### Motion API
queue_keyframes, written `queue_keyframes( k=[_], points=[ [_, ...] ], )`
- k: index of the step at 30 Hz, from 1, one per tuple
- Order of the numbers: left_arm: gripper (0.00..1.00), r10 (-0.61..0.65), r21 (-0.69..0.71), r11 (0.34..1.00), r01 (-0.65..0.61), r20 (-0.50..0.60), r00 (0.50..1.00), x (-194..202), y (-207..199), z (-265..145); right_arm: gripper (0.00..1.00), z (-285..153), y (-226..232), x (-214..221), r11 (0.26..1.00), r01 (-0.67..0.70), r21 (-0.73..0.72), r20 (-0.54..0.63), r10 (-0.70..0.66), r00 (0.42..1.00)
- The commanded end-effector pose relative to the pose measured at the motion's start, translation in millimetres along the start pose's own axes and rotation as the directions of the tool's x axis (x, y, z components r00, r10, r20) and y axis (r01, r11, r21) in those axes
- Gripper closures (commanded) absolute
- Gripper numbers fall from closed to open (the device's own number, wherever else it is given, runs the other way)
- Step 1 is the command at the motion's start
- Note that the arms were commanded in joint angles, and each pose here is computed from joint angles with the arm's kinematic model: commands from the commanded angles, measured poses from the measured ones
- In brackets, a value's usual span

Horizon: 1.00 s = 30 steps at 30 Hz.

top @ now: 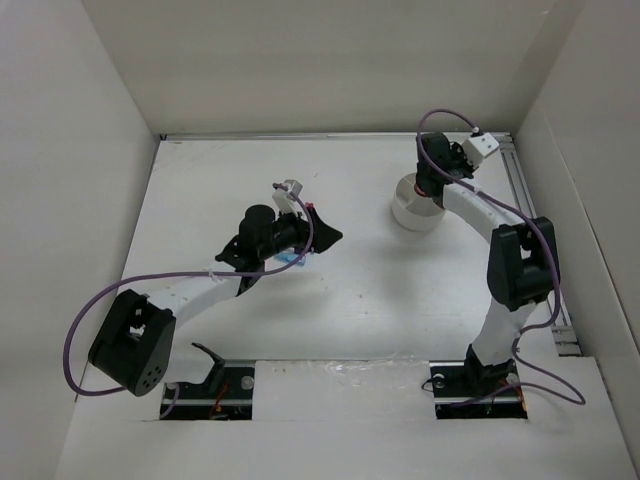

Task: Sort the stationery into containers
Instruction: Place the pen in the storage box.

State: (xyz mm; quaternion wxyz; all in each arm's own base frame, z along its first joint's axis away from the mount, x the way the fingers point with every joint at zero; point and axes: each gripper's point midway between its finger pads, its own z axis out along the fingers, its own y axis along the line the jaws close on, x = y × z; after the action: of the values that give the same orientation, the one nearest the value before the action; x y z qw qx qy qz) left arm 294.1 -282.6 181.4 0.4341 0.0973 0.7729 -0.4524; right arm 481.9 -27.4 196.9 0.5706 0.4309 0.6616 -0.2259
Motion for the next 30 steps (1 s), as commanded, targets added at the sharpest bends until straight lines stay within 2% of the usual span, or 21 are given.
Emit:
queue_keyframes(
  k=[1, 2, 7, 9, 17, 20, 21, 24, 25, 27, 28, 29, 30],
  points=[
    [0.37, 0.027, 0.023, 0.999, -0.028, 0.05, 0.998, -19.8, -12.1, 2.4, 1.0, -7.6, 9.1, -15.8, 1.0, -0.025, 0.016, 0.049, 0.024, 0.998],
    [0.37, 0.023, 0.018, 1.0, -0.024, 0.042, 0.999, -17.7, -10.8, 2.2, 1.0, -7.5, 8.4, -16.9, 0.999, -0.036, 0.021, 0.056, 0.034, 0.998],
    [0.37, 0.023, 0.008, 1.0, -0.024, 0.048, 0.999, -18.9, -9.0, 2.4, 0.77, -10.0, 3.8, -7.9, 0.999, -0.026, 0.042, 0.052, 0.024, 0.998],
    [0.37, 0.019, -0.009, 1.0, -0.019, 0.046, 0.999, -17.8, -5.8, 2.4, 0.73, -14.2, 9.3, -6.1, 0.999, -0.031, 0.021, 0.036, 0.031, 0.999],
    [0.38, 0.021, -0.06, 0.998, -0.018, 0.052, 0.998, -17.5, 4.3, 2.3, 0.54, -47.9, 14.3, -52.9, 0.985, -0.152, -0.082, 0.018, 0.154, 0.988],
    [0.38, 0.029, -0.103, 0.994, -0.022, 0.069, 0.997, -22.8, 10.2, 0.8, 0.52, -60.0, 16.9, -57.7, 0.968, -0.197, -0.158, -0.05, 0.192, 0.98],
    [0.39, 0.026, -0.123, 0.992, -0.018, 0.067, 0.997, -21.8, 13.9, 0.3, 0.51, -69.5, 16.8, -71.6, 0.947, -0.256, -0.196, -0.074, 0.246, 0.967],
    [0.41, 0.031, -0.2, 0.98, -0.015, 0.077, 0.997, -26.4, 26.2, -1.1, 0.51, -94.8, 16.3, -73.5, 0.891, -0.334, -0.308, -0.183, 0.288, 0.94],
    [0.46, 0.042, -0.222, 0.975, -0.022, 0.087, 0.995, -30.7, 28.9, -1.4, 0.52, -101.1, 15.3, -73.4, 0.872, -0.358, -0.334, -0.213, 0.3, 0.93],
    [0.52, 0.038, -0.304, 0.953, -0.01, 0.087, 0.995, -29.7, 44.8, -3.5, 0.68, -118.7, 16.7, -53.1, 0.819, -0.395, -0.417, -0.321, 0.274, 0.907],
    [0.56, 0.046, -0.332, 0.943, -0.016, 0.084, 0.995, -30.8, 50.5, -2.4, 0.9, -134.4, 14.8, -61.8, 0.773, -0.437, -0.459, -0.356, 0.29, 0.888],
    [0.66, 0.049, -0.374, 0.927, -0.011, 0.091, 0.995, -34.2, 56.8, -4.9, 1.0, -141.8, 13.1, -58.2, 0.752, -0.448, -0.485, -0.385, 0.276, 0.881],
    [0.7, 0.041, -0.405, 0.914, -0.009, 0.07, 0.997, -26.4, 66.6, -3.5, 1.0, -159.5, 16.6, -50.4, 0.712, -0.47, -0.522, -0.443, 0.245, 0.862]
  ],
)
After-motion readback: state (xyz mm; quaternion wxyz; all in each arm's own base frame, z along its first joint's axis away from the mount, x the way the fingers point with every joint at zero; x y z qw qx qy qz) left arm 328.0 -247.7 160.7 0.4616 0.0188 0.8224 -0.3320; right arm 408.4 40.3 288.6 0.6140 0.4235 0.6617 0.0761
